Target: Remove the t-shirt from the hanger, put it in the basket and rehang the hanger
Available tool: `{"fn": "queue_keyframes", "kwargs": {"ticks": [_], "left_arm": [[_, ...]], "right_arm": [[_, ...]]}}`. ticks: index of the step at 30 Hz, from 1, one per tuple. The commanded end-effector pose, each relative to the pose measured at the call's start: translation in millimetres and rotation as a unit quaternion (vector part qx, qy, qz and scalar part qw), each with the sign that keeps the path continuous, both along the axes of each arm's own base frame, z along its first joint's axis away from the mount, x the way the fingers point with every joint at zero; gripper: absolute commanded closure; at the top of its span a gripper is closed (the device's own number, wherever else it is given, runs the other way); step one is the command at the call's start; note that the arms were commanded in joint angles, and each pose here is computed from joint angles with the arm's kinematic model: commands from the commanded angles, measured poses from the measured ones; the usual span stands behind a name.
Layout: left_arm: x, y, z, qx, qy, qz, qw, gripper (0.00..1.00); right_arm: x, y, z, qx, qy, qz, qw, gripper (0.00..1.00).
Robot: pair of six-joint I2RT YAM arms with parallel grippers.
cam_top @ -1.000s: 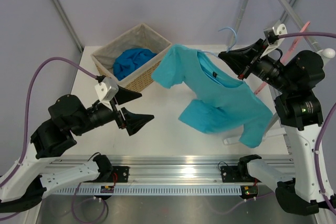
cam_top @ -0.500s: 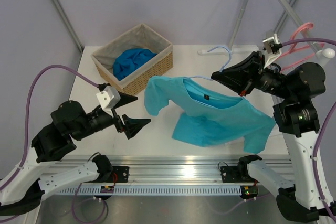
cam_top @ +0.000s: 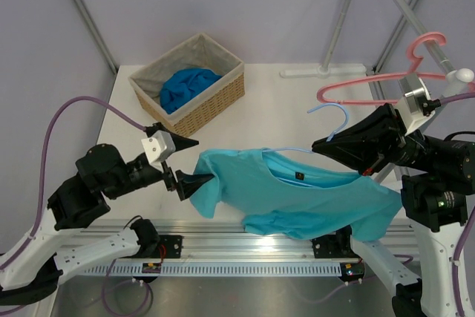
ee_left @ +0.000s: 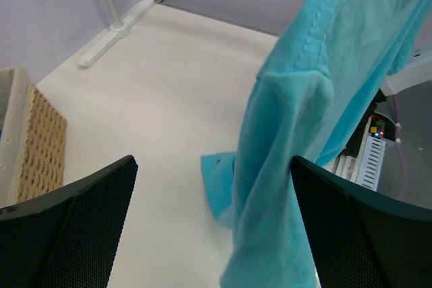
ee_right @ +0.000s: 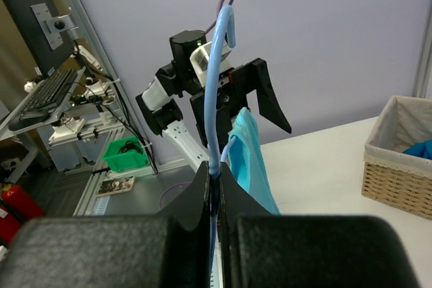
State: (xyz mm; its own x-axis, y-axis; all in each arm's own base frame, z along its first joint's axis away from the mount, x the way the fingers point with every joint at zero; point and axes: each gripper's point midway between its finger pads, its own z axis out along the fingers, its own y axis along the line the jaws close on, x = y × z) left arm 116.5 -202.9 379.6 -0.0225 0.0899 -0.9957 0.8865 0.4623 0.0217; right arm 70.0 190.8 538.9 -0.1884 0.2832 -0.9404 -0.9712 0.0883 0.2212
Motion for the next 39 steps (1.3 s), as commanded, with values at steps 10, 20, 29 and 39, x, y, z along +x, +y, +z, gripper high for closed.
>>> {"fn": "queue_keyframes", "kwargs": {"ticks": [10,20,29,39], "left_arm": [[28,10,9,-0.059,-0.006,0.092,0.994,1.0],[65,103,7,-0.097,0.021,0.349,0.932,1.0],[67,54,-29,-0.047,0.06,0.278,0.957,1.0],[88,67,-56,-0.013,0.08,0.365,0.928,1.0]], "right_arm": [[25,-7,5,0.027,0.007,-0.082,0.996,1.0],[33,-52,30,0.112,-0.047,-0.267,0.956,1.0],[13,-80,52,0.225,-0.104,-0.303,0.92,1.0],[1,-68,46,0.156,-0.091,-0.286,0.941,1.0]]}}
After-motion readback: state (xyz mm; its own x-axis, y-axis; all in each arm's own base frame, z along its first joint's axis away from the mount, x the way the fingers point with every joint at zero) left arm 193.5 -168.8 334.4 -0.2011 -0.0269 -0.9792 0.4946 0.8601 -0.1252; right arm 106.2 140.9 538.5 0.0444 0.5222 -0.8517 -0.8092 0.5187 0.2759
